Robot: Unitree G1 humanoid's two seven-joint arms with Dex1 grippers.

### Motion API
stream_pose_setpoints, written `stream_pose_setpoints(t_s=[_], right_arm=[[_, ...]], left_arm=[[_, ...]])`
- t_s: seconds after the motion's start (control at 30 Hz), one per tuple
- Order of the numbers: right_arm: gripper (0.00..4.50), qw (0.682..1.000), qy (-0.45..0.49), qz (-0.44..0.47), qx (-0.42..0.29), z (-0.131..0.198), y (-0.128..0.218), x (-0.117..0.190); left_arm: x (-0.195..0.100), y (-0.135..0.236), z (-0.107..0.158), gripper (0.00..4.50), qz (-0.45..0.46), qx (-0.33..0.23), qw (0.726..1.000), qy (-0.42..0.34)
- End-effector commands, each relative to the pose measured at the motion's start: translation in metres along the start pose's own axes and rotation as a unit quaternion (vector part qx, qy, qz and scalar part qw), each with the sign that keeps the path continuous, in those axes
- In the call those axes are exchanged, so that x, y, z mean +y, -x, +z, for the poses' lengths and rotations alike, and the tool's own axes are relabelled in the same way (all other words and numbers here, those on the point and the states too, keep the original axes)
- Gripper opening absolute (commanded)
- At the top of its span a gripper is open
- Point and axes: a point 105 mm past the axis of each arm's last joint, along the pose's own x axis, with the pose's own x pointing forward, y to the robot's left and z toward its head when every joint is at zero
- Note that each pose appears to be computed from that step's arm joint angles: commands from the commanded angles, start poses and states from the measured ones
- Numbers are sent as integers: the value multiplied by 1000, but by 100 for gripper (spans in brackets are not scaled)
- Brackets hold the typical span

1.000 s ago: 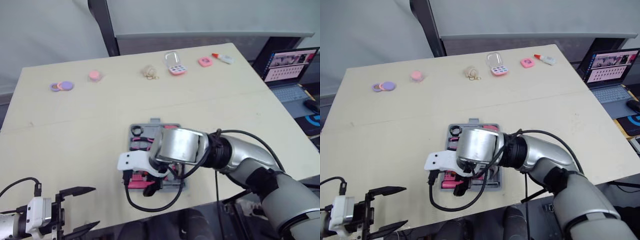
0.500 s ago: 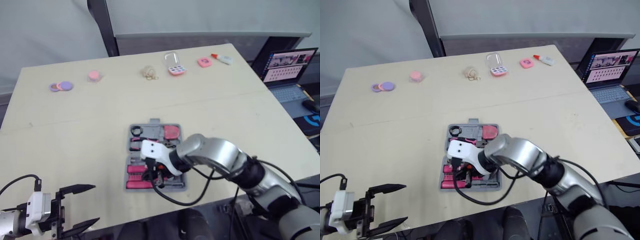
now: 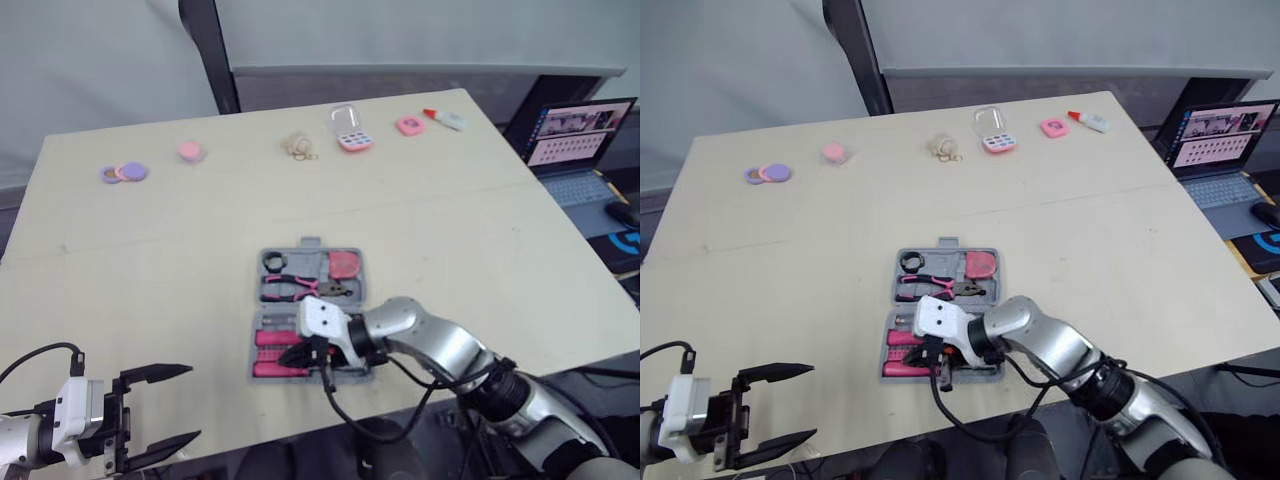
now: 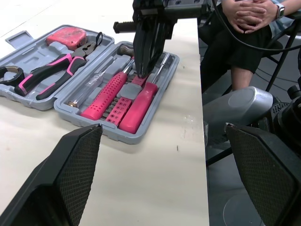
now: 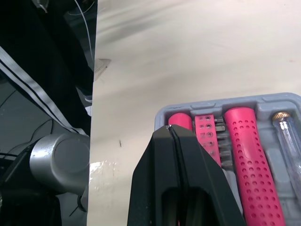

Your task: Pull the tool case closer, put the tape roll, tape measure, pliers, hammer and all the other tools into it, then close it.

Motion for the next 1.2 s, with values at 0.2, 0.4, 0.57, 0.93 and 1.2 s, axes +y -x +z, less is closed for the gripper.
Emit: stream_pose_setpoints(t_s=[0.2, 0.4, 0.57, 0.93, 1.2], right_arm=[[2, 1000, 14, 9, 1, -11, -4, 2], [2, 1000, 5, 10, 5, -19, -5, 3], [2, 1000, -5, 4, 8, -26, -3, 0], [2, 999, -29, -2, 15, -40, -5, -3], [2, 999, -45, -5, 19, -53, -5, -1]], left_arm=[[-2, 9, 5, 450, 1, 9, 1000, -12], [-4, 12, 4, 450, 2, 12, 1000, -10], [-4, 13, 3, 450, 1, 14, 1000, -10], [-2, 16, 3, 450, -2, 17, 1000, -13], [-2, 17, 3, 450, -2, 18, 1000, -15]])
